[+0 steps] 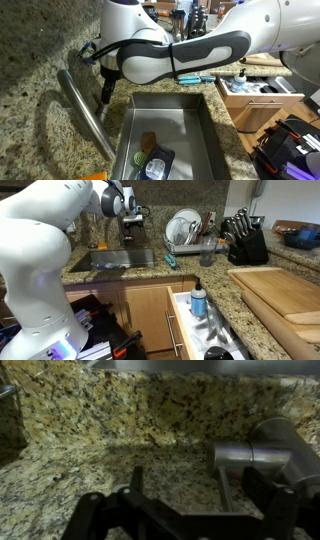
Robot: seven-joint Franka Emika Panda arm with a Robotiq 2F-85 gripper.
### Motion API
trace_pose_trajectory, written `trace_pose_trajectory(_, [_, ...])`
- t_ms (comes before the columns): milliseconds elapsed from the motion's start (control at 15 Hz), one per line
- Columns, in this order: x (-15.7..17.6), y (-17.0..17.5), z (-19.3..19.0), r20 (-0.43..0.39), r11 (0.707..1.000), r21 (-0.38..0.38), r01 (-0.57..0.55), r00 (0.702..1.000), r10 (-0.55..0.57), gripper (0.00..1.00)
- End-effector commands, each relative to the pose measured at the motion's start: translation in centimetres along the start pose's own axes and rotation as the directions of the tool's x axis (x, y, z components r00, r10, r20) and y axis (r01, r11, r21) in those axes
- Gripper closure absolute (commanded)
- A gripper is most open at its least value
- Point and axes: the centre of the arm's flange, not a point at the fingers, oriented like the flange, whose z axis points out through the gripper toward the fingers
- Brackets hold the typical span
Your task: Move the faucet handle to the right
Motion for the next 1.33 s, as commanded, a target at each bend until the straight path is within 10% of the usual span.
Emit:
trace_pose_trajectory(0, [0.2, 0.2, -0.1, -0.082, 1.0, -0.012, 0.023, 0.996, -0.024, 0.0])
trace_pose_trajectory(400, [1.3, 0.0, -1.1, -0.125, 0.999, -0.039, 0.02, 0.992, -0.025, 0.0])
trace_pose_trajectory(733, [0.1, 0.8, 1.7, -0.15, 0.99, 0.102, -0.099, 0.982, 0.113, 0.0])
trace_pose_trajectory(1267, [1.2, 0.0, 1.9, -0.114, 0.998, 0.02, -0.056, 0.992, 0.058, 0.0])
